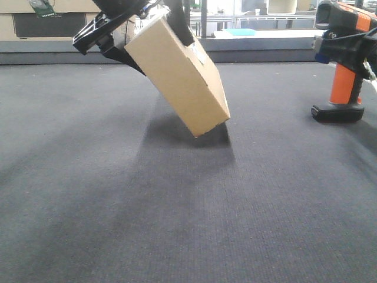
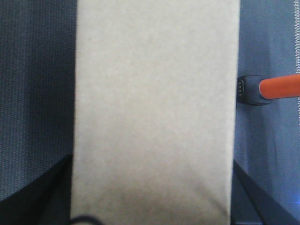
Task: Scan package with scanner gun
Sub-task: 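Lower the box back flat onto the table with the left gripper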
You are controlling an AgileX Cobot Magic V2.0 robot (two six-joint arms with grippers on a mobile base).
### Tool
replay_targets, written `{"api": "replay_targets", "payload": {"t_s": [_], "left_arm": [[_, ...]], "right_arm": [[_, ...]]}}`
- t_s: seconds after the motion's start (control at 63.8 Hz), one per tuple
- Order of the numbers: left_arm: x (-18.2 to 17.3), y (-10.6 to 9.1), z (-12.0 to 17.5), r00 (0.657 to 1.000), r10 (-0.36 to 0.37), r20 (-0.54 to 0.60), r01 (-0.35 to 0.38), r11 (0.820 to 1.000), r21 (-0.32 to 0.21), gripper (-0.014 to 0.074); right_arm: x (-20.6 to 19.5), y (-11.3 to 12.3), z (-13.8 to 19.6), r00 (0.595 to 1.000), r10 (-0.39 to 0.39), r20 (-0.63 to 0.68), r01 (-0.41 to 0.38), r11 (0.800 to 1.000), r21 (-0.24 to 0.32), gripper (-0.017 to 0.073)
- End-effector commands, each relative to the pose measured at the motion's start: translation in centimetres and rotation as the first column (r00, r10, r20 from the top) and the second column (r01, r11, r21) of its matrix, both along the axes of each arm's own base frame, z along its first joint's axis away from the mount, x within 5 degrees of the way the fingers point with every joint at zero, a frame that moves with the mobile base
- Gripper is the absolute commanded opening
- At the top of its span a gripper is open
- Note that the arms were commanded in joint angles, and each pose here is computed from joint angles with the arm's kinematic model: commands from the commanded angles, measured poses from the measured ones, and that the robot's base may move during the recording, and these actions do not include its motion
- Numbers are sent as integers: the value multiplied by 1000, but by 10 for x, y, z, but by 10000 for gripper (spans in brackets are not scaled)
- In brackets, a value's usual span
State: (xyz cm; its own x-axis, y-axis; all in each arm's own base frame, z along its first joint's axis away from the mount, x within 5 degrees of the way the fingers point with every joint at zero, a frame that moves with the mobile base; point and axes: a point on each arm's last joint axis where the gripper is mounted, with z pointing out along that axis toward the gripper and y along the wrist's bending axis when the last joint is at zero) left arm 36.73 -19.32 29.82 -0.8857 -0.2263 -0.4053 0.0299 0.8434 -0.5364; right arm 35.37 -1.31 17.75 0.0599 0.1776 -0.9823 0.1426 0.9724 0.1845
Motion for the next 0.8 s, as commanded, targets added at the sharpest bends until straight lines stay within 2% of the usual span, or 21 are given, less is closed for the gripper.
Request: {"api": "replay_targets", "payload": {"t_s": [0.0,0.392,0.58,0.783], "left_arm": [[-1,-3,6,1000,-2,24,2,1000,-18,-111],[-1,-3,6,1000,-3,23,3,1000,-17,-111],[-2,-3,6,1000,-8,14,8,1000,-12,-111],[-4,19,15,1000,-21,8,20,998,52,-111]], "right_arm": [[-2,0,3,1000,-4,20,4,1000,-2,561],[-49,-1,-3,1000,-16,17,16,1000,-18,561],[-76,-1,6,1000,-16,20,16,1000,-18,561],[-112,-3,22,998,-29,56,30,1000,-10,559]]}}
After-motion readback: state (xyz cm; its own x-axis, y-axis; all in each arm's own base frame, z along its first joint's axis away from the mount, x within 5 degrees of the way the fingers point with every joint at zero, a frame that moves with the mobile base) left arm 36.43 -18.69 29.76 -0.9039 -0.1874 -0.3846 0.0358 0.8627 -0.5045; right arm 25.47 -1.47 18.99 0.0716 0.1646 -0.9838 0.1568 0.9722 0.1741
